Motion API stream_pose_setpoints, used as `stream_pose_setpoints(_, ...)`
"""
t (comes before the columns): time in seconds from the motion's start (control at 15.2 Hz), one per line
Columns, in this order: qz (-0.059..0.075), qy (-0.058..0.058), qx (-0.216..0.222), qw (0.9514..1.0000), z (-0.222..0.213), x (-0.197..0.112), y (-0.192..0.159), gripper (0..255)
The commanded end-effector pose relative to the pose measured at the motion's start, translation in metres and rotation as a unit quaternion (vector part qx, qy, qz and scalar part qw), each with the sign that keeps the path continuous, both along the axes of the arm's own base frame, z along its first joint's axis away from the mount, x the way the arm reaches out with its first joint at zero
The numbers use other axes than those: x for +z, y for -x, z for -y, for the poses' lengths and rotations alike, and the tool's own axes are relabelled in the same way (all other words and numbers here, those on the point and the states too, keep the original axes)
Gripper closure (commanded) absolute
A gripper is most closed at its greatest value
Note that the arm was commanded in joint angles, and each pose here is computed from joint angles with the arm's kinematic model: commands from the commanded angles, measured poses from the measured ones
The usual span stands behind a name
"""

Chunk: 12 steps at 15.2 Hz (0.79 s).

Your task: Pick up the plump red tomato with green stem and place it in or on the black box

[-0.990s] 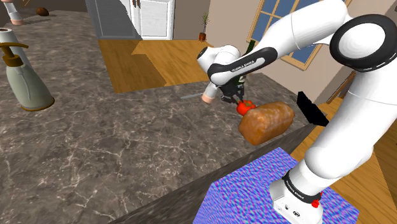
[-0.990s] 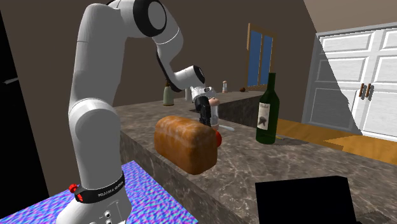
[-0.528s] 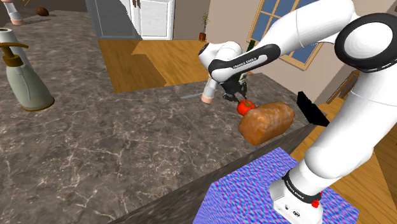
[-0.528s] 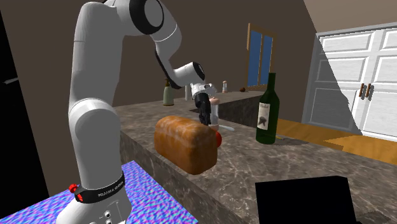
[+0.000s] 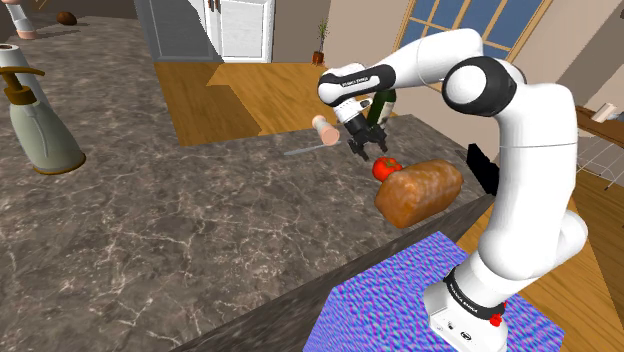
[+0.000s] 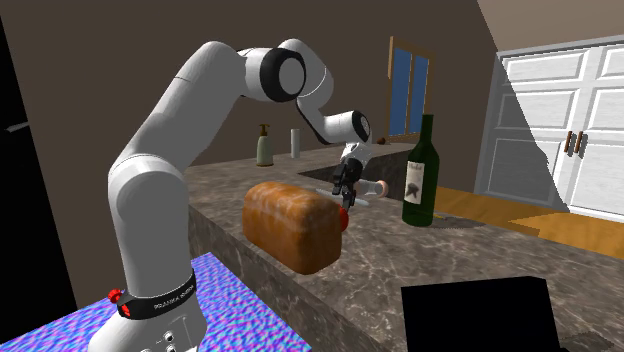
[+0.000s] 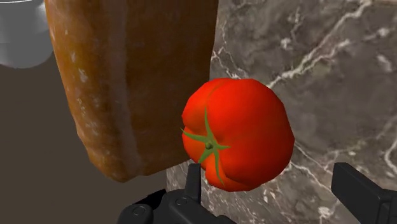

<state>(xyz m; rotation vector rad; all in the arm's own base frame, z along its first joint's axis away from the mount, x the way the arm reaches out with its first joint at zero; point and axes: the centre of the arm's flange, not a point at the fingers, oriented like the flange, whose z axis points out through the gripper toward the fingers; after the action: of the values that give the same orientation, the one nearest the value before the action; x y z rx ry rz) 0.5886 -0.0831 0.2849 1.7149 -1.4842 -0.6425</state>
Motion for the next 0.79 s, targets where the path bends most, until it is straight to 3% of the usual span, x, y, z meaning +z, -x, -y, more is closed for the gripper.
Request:
stream_pose_setpoints(0.0, -0.002, 0.002, -0.008, 1.0, 0.004, -0.007, 0.008, 0)
stream_pose_setpoints(0.2, -0.002, 0.002, -0.008, 1.0, 0.008, -0.018, 0.023, 0)
stream_pose_setpoints(0.73, -0.002, 0.002, -0.008, 1.0, 0.009, -0.018, 0.023, 0)
